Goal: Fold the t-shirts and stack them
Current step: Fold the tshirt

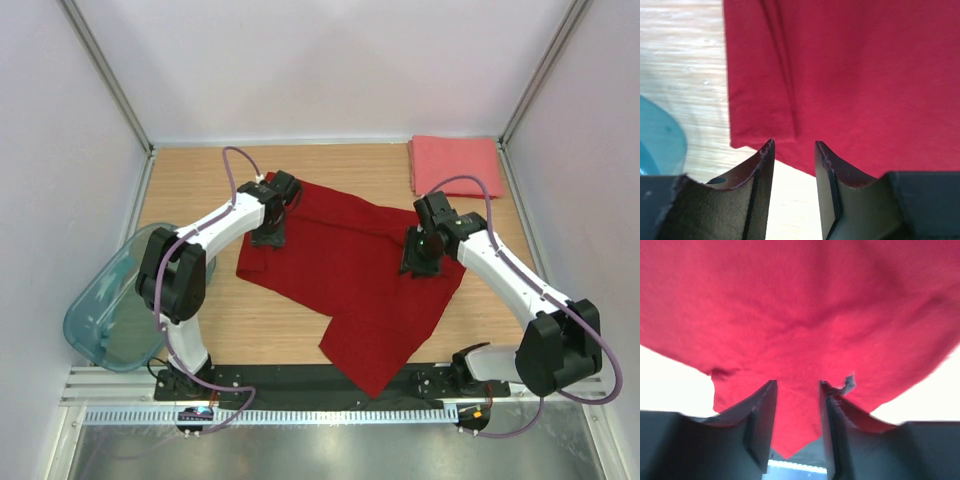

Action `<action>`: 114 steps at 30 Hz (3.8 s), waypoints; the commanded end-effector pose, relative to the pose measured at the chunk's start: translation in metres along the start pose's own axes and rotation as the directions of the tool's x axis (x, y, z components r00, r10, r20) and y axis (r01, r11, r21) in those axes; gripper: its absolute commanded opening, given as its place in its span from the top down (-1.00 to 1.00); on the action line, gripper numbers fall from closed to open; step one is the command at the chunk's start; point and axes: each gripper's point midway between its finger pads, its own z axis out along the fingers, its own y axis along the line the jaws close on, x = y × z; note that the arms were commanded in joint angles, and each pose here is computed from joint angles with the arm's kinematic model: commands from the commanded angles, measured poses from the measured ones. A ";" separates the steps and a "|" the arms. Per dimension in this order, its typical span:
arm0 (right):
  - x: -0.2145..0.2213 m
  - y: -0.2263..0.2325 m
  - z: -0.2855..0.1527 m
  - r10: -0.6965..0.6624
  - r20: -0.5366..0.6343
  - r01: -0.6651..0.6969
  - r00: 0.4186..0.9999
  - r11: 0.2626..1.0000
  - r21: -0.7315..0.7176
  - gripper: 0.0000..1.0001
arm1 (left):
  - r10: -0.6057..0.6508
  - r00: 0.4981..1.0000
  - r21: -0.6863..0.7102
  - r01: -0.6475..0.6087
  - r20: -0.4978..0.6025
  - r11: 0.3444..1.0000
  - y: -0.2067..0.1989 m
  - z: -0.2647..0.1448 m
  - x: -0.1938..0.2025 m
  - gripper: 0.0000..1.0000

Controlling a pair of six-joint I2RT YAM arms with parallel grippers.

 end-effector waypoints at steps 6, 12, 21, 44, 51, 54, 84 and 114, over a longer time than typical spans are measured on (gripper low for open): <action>0.022 0.025 0.042 0.083 -0.116 -0.099 0.990 0.985 -0.139 0.52 | 0.004 1.000 -0.091 -0.007 -0.025 0.996 0.011 0.012 0.016 0.21; 0.030 0.012 0.073 0.087 -0.167 -0.098 0.982 0.993 -0.061 0.73 | 0.017 0.999 -0.099 -0.020 -0.037 0.995 0.009 0.025 0.021 0.31; 0.031 -0.013 0.091 0.108 -0.141 -0.099 0.984 0.993 0.067 0.93 | 0.032 0.995 -0.117 -0.043 -0.089 0.992 0.005 0.047 0.031 0.41; 0.045 -0.061 0.092 0.185 -0.099 -0.151 0.978 0.947 0.283 0.97 | -0.361 0.912 -0.294 0.405 0.192 0.866 0.144 -0.039 -0.056 0.44; 0.028 -0.048 0.087 0.162 -0.073 -0.140 0.984 0.961 0.238 0.98 | -0.207 0.975 -0.036 0.211 0.082 0.977 0.042 -0.030 -0.035 -0.17; 0.027 -0.044 0.087 0.177 -0.066 -0.159 0.982 0.963 0.219 0.98 | -0.152 0.988 -0.041 0.152 0.005 0.987 0.017 -0.010 -0.011 -0.17; 0.045 -0.048 0.099 0.204 -0.109 -0.177 0.973 0.960 0.216 0.98 | -0.083 0.988 -0.089 0.072 -0.131 0.993 0.011 0.039 0.044 0.18; 0.047 -0.051 0.101 0.181 -0.134 -0.146 0.974 0.960 0.239 0.98 | -0.264 0.954 -0.500 0.301 0.145 0.812 0.145 0.001 -0.034 0.99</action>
